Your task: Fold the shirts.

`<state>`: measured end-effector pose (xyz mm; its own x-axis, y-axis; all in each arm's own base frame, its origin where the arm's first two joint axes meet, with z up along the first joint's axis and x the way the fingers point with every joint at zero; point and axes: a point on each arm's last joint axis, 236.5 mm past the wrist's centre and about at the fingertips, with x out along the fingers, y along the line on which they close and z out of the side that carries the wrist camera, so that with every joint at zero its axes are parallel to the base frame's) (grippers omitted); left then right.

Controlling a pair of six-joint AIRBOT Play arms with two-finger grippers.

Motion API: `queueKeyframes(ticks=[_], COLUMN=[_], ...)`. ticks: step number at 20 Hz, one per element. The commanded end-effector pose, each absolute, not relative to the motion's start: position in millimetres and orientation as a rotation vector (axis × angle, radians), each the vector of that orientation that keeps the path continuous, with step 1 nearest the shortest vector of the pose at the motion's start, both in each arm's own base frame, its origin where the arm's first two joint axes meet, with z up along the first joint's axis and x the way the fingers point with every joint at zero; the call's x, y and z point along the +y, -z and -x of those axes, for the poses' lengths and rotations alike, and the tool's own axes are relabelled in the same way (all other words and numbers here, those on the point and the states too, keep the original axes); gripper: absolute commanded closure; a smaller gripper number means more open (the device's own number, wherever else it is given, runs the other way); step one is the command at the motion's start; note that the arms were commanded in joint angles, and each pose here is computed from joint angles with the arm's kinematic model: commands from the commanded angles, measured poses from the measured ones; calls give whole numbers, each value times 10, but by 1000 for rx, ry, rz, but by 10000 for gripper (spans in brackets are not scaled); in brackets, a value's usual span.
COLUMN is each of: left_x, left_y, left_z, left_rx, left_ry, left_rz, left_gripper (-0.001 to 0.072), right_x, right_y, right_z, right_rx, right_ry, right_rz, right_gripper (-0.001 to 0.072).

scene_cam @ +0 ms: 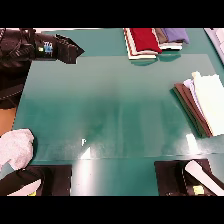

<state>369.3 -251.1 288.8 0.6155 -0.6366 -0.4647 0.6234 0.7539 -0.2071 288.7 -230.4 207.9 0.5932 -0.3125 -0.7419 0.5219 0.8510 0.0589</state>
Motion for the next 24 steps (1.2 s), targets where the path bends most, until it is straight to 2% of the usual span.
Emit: queueKeyframes(ticks=[1, 4, 8, 10, 11, 12, 13, 24], left_x=[-2514, -2514, -2514, -2515, -2515, -2516, -2516, -2517], left_y=[-2889, -2897, -2887, -2908, -2904, -2906, -2906, -2907], left_z=[-3692, -3698, -3691, -3706, -3703, -3704, -3704, -3702], left_rx=[545, 541, 546, 536, 538, 537, 537, 537], left_ry=[726, 725, 726, 724, 725, 725, 725, 725], left_rz=[26, 28, 26, 30, 29, 30, 30, 30], left_gripper=[684, 684, 684, 684, 684, 684, 684, 684], right_x=[-1315, -253, 870, 1286, 1431, 1553, 1637, 1749], right_y=[-2489, -2319, -2052, -1987, -1967, -1947, -1936, -1937], right_z=[-3518, -3745, -3737, -3676, -3641, -3599, -3563, -3510], right_rx=[664, 738, 799, 801, 801, 802, 804, 808], right_ry=[155, -130, -396, -490, -524, -559, -582, -612], right_rz=[-358, -313, -225, -190, -177, -155, -142, -132], right_gripper=[111, 120, 138, 350, 484, 664, 690, 690])
